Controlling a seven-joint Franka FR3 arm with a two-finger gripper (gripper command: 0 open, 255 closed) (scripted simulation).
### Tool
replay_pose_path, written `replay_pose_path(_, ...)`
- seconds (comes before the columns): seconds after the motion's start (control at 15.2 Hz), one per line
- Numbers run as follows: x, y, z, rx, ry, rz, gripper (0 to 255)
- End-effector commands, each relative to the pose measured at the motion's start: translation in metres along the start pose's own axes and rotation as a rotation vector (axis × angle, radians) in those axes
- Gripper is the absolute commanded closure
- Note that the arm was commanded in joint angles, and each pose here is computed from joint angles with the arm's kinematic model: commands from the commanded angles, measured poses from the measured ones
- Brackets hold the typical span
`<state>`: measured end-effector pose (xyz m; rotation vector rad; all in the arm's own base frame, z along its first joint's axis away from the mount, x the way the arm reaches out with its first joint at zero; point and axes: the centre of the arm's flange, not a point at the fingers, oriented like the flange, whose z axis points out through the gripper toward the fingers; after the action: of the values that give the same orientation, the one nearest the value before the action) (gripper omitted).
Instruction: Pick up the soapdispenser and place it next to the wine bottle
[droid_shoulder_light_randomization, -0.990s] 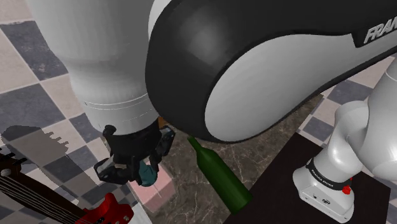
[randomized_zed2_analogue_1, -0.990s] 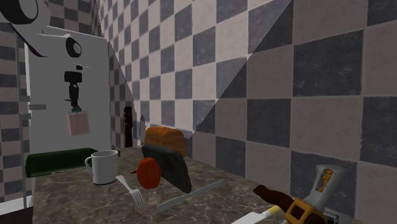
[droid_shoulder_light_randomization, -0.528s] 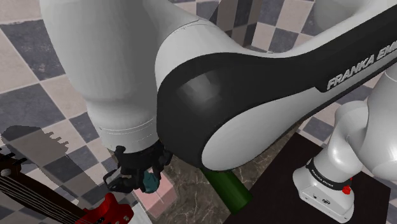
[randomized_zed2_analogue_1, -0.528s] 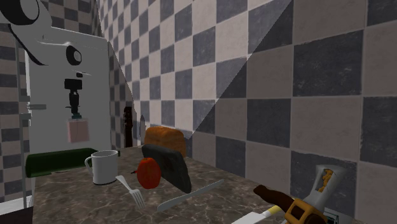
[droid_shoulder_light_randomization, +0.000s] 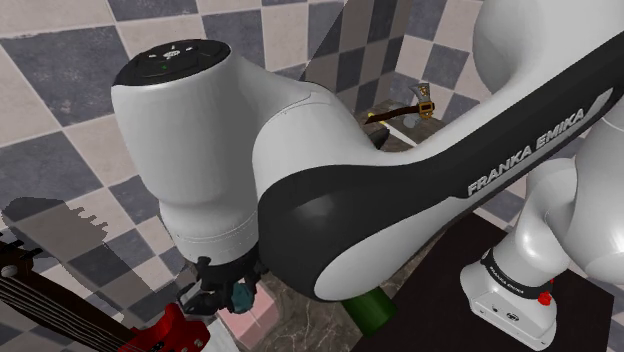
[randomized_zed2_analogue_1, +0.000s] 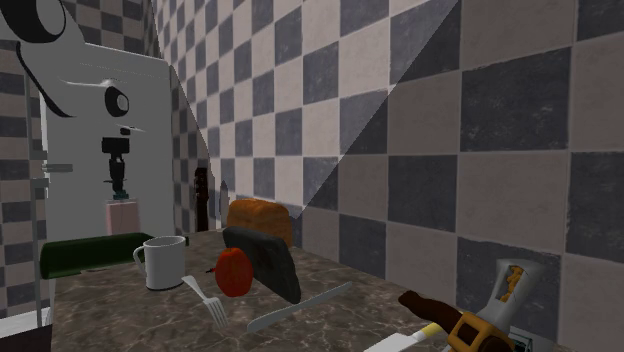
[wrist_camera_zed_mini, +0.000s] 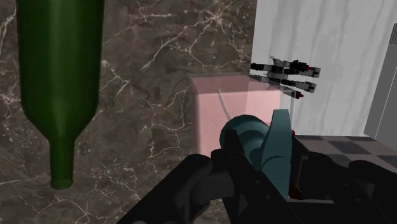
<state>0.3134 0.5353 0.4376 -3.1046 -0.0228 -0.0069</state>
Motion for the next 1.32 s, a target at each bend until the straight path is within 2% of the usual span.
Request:
replay_pose_path(0.0,0.000,-0.001,0.011,0.001,0.000,0.000,255)
replay_pose_path(0.26,0.000,0.000,0.032,0.001,0.000,0.000,255)
replay_pose_path(0.79,0.000,0.000,0.032,0.001,0.000,0.000,255)
replay_pose_path(0.86,0.000,0.000,0.032,0.001,0.000,0.000,0)
replay_pose_path(1.19,0.000,0.000,0.032,0.001,0.000,0.000,0)
replay_pose_path(1.25,0.000,0.000,0.019,0.001,0.000,0.000,0)
